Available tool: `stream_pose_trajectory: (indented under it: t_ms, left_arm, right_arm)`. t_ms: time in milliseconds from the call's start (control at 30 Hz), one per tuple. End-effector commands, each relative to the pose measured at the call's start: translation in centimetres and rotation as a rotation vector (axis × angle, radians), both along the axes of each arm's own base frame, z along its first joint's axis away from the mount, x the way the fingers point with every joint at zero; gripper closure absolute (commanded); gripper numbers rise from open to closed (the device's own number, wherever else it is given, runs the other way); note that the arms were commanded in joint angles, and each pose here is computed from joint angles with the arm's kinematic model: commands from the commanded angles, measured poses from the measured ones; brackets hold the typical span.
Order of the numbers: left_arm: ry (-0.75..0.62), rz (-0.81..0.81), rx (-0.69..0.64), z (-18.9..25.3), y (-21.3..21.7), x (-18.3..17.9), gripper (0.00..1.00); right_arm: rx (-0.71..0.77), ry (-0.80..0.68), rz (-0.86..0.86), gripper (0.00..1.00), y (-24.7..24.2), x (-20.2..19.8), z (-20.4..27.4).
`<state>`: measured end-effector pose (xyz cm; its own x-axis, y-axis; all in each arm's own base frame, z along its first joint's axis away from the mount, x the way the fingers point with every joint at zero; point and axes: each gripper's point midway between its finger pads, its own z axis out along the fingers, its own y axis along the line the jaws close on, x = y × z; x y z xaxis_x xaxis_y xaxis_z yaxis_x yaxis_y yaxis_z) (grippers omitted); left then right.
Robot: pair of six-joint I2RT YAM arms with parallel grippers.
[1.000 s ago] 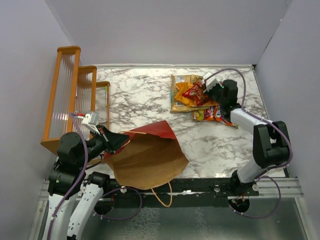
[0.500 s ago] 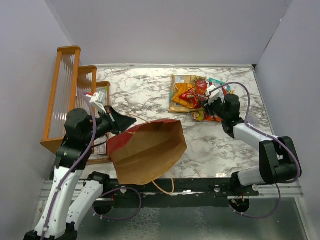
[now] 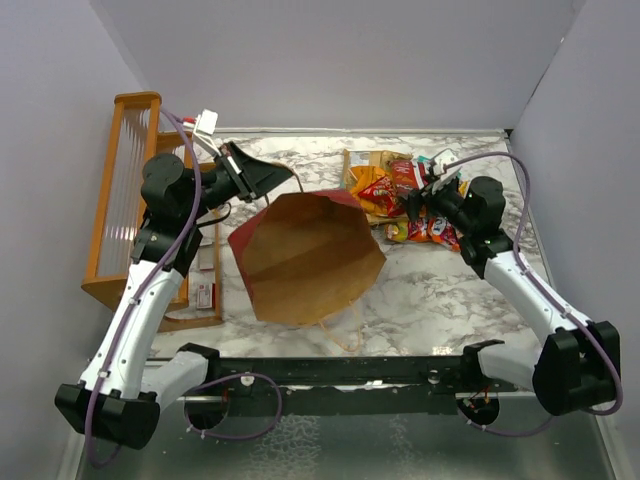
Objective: Take the snacks out of the paper bag
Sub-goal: Adjust the paper bag at the center of the board.
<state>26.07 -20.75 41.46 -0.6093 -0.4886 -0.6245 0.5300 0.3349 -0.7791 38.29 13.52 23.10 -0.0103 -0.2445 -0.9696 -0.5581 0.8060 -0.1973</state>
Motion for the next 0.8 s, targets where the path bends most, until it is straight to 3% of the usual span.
stream_pose_trajectory:
  t_ms: [0, 133, 200, 233, 433, 567, 767]
  left_arm:
    - [-0.113, -0.003, -0.072, 5.3, 0.0, -1.0, 1.0]
    - [0.064, 0.129, -0.016, 1.3, 1.0, 1.7, 1.0]
    - [0.145, 0.114, -0.037, -0.2, 0.6, 2.2, 1.0]
    - [0.15, 0.093, -0.071, -0.1, 0.3, 2.2, 1.0]
    - [0.161, 0.056, -0.245, 1.7, -0.4, 1.1, 1.0]
    - [0.219, 0.083, -0.283, 2.3, -2.2, 0.5, 1.0]
    - [0.284, -0.037, -0.314, 4.0, -7.2, -2.0, 1.0]
  right_arm:
    - [0.12, 0.001, 0.034, 0.22, 1.1, -1.5, 3.9]
    - [0.275, 0.02, 0.036, 0.16, 1.6, -2.7, 6.8]
    - [0.292, 0.012, 0.074, 0.02, 2.1, -3.5, 7.8]
    - [0.294, 0.002, 0.085, 0.0, 2.2, -3.8, 8.1]
    - [0.323, -0.059, 0.054, 0.01, 1.4, -4.7, 9.3]
    - [0.351, -0.041, 0.031, 0.01, 1.2, -4.6, 9.5]
    - [0.356, -0.008, 0.028, 0.01, 1.3, -4.4, 8.7]
